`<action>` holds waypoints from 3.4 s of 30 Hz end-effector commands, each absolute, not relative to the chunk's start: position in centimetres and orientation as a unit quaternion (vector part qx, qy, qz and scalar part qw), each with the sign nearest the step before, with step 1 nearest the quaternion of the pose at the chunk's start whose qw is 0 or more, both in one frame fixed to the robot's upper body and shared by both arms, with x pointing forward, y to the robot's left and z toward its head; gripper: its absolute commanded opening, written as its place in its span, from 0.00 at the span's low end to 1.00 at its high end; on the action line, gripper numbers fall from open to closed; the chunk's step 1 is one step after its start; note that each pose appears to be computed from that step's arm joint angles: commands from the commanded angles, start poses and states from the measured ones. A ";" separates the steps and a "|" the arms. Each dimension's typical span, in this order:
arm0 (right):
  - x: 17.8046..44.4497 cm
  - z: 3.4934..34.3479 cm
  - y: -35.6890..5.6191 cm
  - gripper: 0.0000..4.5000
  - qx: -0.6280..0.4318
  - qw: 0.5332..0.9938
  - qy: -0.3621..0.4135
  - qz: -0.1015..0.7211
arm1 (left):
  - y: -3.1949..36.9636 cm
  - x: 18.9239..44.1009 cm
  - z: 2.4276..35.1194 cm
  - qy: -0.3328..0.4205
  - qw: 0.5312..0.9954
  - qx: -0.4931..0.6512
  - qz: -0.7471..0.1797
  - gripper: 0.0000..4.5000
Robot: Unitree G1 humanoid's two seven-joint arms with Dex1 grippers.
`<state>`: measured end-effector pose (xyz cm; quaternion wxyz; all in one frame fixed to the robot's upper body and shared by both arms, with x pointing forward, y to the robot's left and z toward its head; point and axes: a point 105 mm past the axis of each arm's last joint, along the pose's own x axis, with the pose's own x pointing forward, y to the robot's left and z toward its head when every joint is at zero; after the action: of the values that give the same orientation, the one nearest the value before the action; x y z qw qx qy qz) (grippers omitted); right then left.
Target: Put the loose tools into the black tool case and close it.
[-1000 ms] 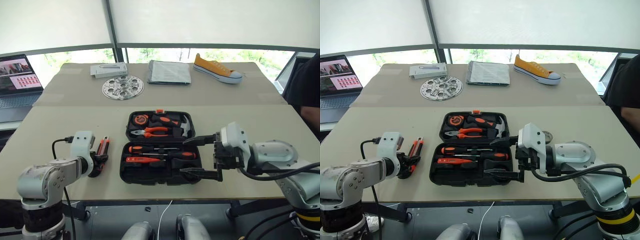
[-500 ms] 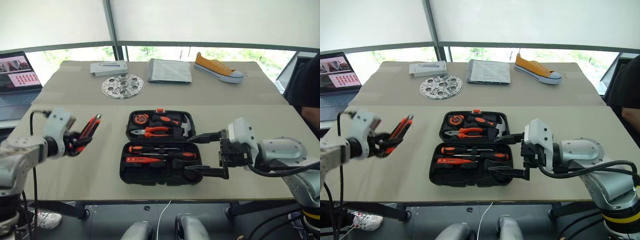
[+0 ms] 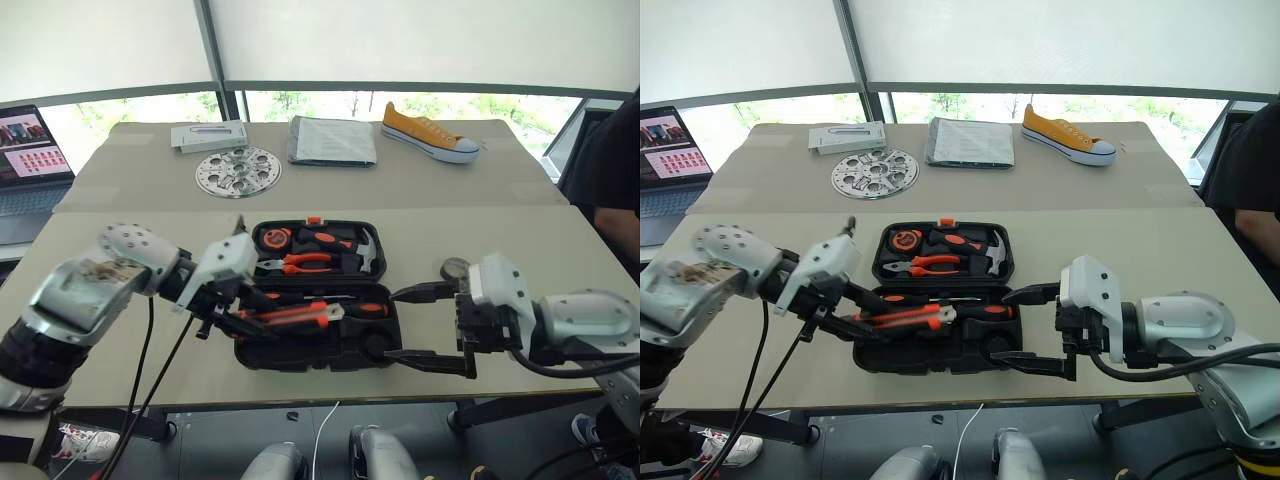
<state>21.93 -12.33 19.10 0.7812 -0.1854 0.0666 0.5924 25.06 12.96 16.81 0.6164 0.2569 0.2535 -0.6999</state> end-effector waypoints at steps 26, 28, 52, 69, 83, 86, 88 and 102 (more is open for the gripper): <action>21.1 19.4 -12.2 1.00 -0.184 0.811 0.044 0.554 | 10.6 26.6 17.2 0.230 0.621 0.236 -0.711 0.99; 21.2 19.4 -12.3 1.00 -0.185 0.811 0.044 0.553 | 10.8 26.8 17.4 0.223 0.626 0.239 -0.708 0.99; 21.4 19.2 -12.1 1.00 -0.182 0.812 0.043 0.553 | 14.7 26.8 13.0 0.249 0.562 0.379 -0.692 0.01; 21.5 19.1 -12.2 1.00 -0.180 0.813 0.044 0.553 | 12.2 27.4 17.7 0.189 0.573 0.324 -0.729 0.01; 21.3 19.1 -12.2 1.00 -0.181 0.814 0.048 0.550 | 10.0 27.7 11.4 0.191 0.483 0.422 -0.743 0.01; 21.1 18.8 -12.1 1.00 -0.181 0.815 0.051 0.549 | 10.2 27.6 9.9 0.196 0.470 0.441 -0.739 0.01; 20.9 18.7 -12.1 1.00 -0.179 0.815 0.054 0.548 | 10.2 27.5 9.4 0.198 0.470 0.440 -0.739 0.01; 21.1 18.7 -12.1 1.00 -0.178 0.815 0.054 0.548 | 8.6 28.0 12.6 0.151 0.522 0.379 -0.749 0.01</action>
<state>21.18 -12.27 17.98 0.8147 -0.1688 0.0707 0.5502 28.18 8.98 12.08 0.5162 0.3981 0.1552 -0.7423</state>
